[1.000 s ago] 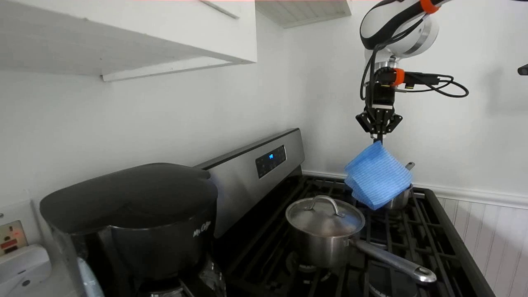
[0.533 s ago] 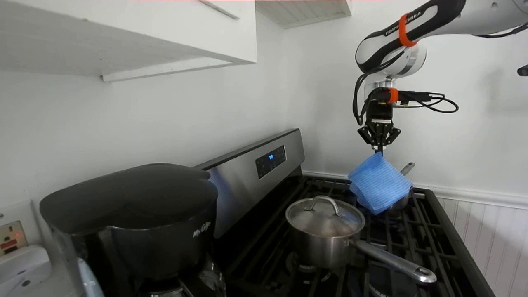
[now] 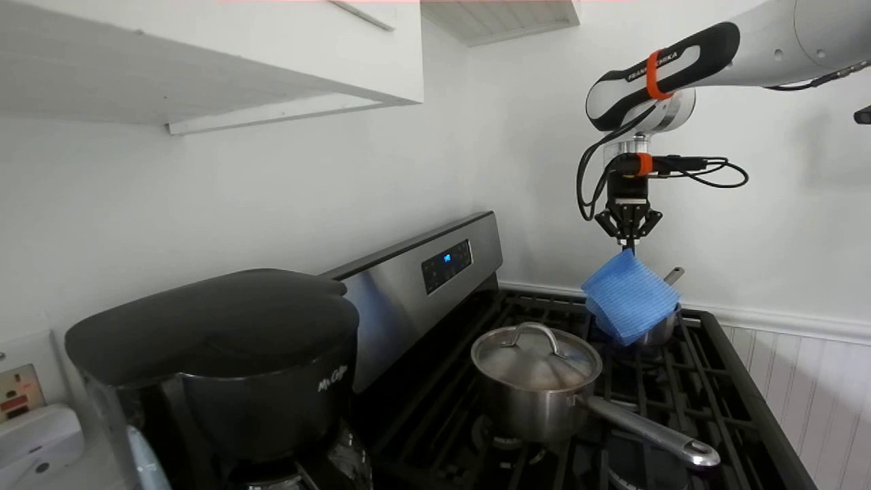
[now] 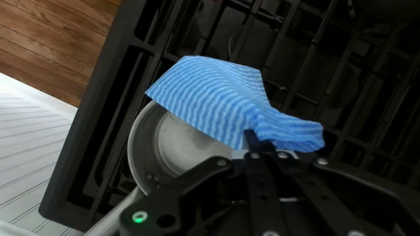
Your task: Move the lid from the pot on the right front to the pot on the left back of the stove, then use a blue cloth to move the pot on the right backwards
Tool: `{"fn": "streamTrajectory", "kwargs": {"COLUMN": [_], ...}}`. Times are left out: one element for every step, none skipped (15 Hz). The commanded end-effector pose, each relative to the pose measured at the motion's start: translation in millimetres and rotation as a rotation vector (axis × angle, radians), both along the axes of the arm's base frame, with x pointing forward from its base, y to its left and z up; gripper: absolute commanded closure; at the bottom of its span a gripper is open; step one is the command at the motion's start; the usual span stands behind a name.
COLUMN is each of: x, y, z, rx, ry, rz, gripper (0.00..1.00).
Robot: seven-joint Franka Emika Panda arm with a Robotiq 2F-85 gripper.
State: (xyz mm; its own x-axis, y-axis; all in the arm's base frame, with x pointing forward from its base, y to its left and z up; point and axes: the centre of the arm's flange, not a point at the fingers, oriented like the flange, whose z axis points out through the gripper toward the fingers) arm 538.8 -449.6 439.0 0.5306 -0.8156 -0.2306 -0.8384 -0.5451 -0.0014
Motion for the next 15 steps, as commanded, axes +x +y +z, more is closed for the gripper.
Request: {"fn": "streamTrajectory", "kwargs": {"x": [25,26,29,32,34,35,38,39,40,41,41,41,41,40,39], "y": [-24,-24,-25,-27,-28,-29,-30,-31,-32,-34,-36,-37,-38,-38,-38], "z": [-2,-8,-16,-25,-32,-39,-46,-51,-56,-59,-61,-63,-66,-68,-71], "rx": [-0.056,-0.075,-0.099,-0.116,-0.13,-0.146,-0.156,-0.165,-0.174,-0.184,-0.194,-0.206,-0.213,-0.22,-0.222], "ry": [-0.015,-0.014,-0.013,-0.012,-0.013,-0.012,-0.013,-0.011,-0.011,-0.012,-0.01,-0.009,-0.003,0.002,0.009], "rz": [-0.025,-0.022,-0.02,-0.02,-0.021,-0.021,-0.022,-0.024,-0.028,-0.03,-0.033,-0.034,-0.036,-0.037,-0.039], "gripper": [1.0,1.0,1.0,1.0,1.0,1.0,1.0,1.0,1.0,1.0,1.0,1.0,1.0,1.0,1.0]}}
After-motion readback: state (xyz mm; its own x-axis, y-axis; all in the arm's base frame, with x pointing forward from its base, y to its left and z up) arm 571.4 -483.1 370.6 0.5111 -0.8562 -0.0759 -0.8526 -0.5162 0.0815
